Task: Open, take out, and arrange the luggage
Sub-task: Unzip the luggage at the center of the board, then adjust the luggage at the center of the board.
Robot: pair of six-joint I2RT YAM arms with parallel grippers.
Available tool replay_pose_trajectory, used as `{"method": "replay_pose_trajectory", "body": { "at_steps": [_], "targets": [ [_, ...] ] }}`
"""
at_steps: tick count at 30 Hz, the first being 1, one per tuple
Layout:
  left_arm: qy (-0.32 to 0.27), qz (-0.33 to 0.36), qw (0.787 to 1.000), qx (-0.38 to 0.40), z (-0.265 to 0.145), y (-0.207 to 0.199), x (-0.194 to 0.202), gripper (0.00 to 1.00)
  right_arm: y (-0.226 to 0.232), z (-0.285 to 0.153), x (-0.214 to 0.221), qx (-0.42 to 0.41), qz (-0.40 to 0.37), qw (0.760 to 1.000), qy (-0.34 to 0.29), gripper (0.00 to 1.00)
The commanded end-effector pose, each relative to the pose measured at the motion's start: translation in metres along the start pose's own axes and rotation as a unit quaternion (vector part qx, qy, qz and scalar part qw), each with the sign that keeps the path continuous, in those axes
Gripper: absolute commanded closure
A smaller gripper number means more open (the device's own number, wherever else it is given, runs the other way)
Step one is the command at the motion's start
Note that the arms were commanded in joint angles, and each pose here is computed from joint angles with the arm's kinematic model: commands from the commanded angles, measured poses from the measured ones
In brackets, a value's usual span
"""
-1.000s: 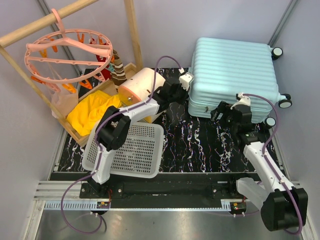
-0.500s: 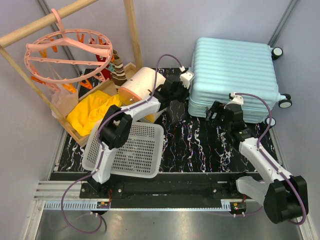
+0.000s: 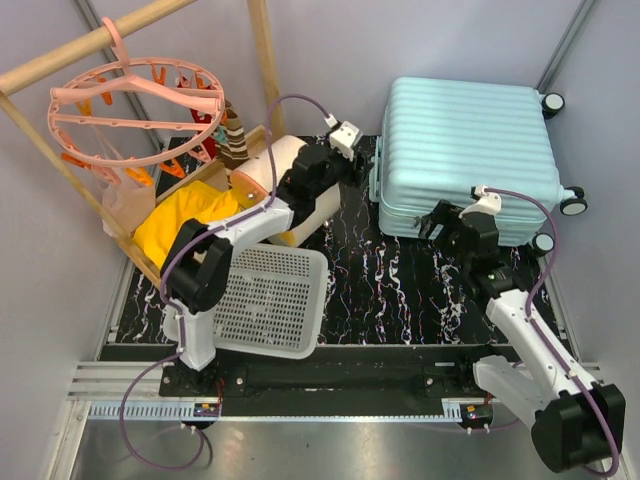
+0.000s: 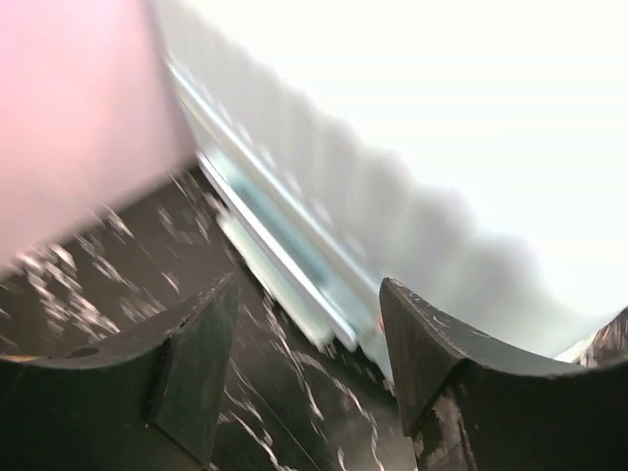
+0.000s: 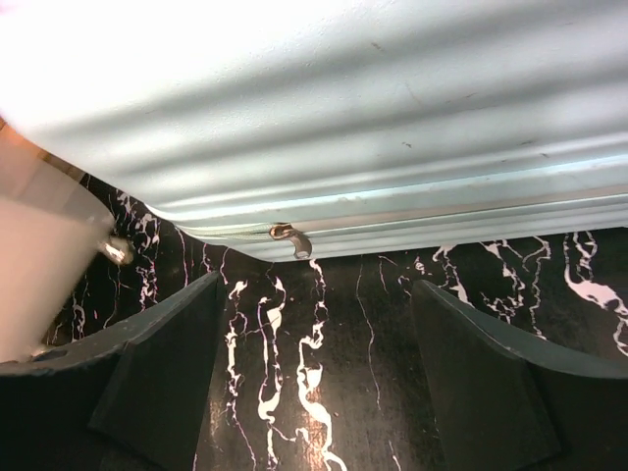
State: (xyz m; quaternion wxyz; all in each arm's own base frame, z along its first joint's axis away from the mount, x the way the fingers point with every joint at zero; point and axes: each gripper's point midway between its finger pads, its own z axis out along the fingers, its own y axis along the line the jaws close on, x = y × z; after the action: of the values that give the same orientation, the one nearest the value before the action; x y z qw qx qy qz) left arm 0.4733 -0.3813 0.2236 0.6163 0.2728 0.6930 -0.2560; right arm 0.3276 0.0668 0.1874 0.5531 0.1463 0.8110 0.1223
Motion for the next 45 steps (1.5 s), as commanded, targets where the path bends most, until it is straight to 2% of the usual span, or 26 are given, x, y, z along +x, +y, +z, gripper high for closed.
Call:
{"method": "replay_pose_trajectory", "body": {
  "at_steps": [1,3,5,7,14,15,17,18,20,22,23,26,28,30,31,33,34,35,38,40,44,45],
  "targets": [
    [-0.104,0.023,0.994,-0.029,-0.024,0.009,-0.081,0.36,-0.001,-0.019,-0.024,0.009,-0.009,0.999,-0.036,0.14],
    [-0.105,0.020,0.994,-0.025,-0.030,0.002,-0.081,0.34,-0.002,-0.030,-0.034,0.012,-0.009,0.999,-0.048,0.13],
    [-0.113,0.019,0.993,-0.013,-0.035,-0.008,-0.088,0.32,-0.005,-0.041,-0.045,0.021,-0.012,0.998,-0.063,0.07],
    [-0.110,0.020,0.994,-0.001,-0.037,-0.019,-0.088,0.25,-0.003,-0.051,-0.057,0.021,-0.021,0.997,-0.066,0.03],
    [-0.125,0.021,0.991,0.044,-0.055,-0.069,-0.123,0.13,0.018,-0.081,-0.091,0.012,-0.029,0.999,-0.024,0.00],
    [-0.112,0.016,0.993,0.045,-0.056,-0.073,-0.120,0.13,0.021,-0.084,-0.094,0.008,-0.022,0.999,-0.024,0.00],
    [-0.106,-0.016,0.994,0.019,-0.054,-0.069,-0.131,0.11,0.030,-0.091,-0.101,-0.011,-0.012,0.999,-0.030,0.00],
    [-0.075,-0.031,0.997,0.010,-0.052,-0.066,-0.121,0.10,0.035,-0.096,-0.111,-0.019,-0.006,0.999,-0.037,0.00],
    [-0.064,-0.065,0.995,-0.044,-0.041,-0.049,-0.133,0.09,0.047,-0.101,-0.129,-0.034,-0.001,0.998,-0.050,0.00],
    [0.005,-0.083,0.993,-0.090,-0.024,-0.036,-0.095,0.10,0.053,-0.096,-0.140,-0.037,0.004,0.998,-0.054,0.00],
    [0.017,-0.089,0.991,-0.100,-0.020,-0.034,-0.105,0.10,0.061,-0.099,-0.154,-0.047,0.007,0.997,-0.069,0.00],
    [0.028,-0.115,0.981,-0.153,0.000,-0.014,-0.093,0.10,0.072,-0.089,-0.163,-0.059,0.023,0.995,-0.076,0.02],
    [0.020,-0.155,0.975,-0.160,0.010,-0.005,-0.088,0.11,0.074,-0.085,-0.166,-0.063,0.030,0.994,-0.087,0.04],
    [0.024,-0.199,0.965,-0.172,0.021,0.016,-0.070,0.18,0.073,-0.080,-0.171,-0.061,0.036,0.992,-0.106,0.06],
    [0.012,-0.211,0.962,-0.175,0.024,0.028,-0.075,0.21,0.070,-0.078,-0.175,-0.054,0.040,0.990,-0.120,0.07],
    [0.011,-0.212,0.962,-0.172,0.040,0.034,-0.064,0.26,0.069,-0.078,-0.180,-0.049,0.035,0.989,-0.134,0.10],
    [-0.003,-0.208,0.962,-0.175,0.044,0.037,-0.078,0.26,0.066,-0.076,-0.184,-0.041,0.031,0.988,-0.144,0.11],
    [0.006,-0.205,0.961,-0.185,0.054,0.044,-0.061,0.27,0.063,-0.075,-0.186,-0.031,0.019,0.988,-0.149,0.11],
    [-0.019,-0.217,0.961,-0.170,0.064,0.058,-0.071,0.26,0.040,-0.067,-0.193,0.037,-0.006,0.985,-0.166,0.10],
    [-0.030,-0.241,0.954,-0.178,0.066,0.073,-0.068,0.28,0.028,-0.059,-0.199,0.081,-0.015,0.982,-0.171,0.04],
    [-0.043,-0.267,0.952,-0.142,0.067,0.077,-0.074,0.28,0.031,-0.031,-0.214,0.102,-0.005,0.986,-0.129,0.03],
    [-0.046,-0.270,0.952,-0.137,0.065,0.077,-0.078,0.28,0.016,-0.004,-0.210,0.128,-0.003,0.987,-0.100,0.03]
  ]
}}
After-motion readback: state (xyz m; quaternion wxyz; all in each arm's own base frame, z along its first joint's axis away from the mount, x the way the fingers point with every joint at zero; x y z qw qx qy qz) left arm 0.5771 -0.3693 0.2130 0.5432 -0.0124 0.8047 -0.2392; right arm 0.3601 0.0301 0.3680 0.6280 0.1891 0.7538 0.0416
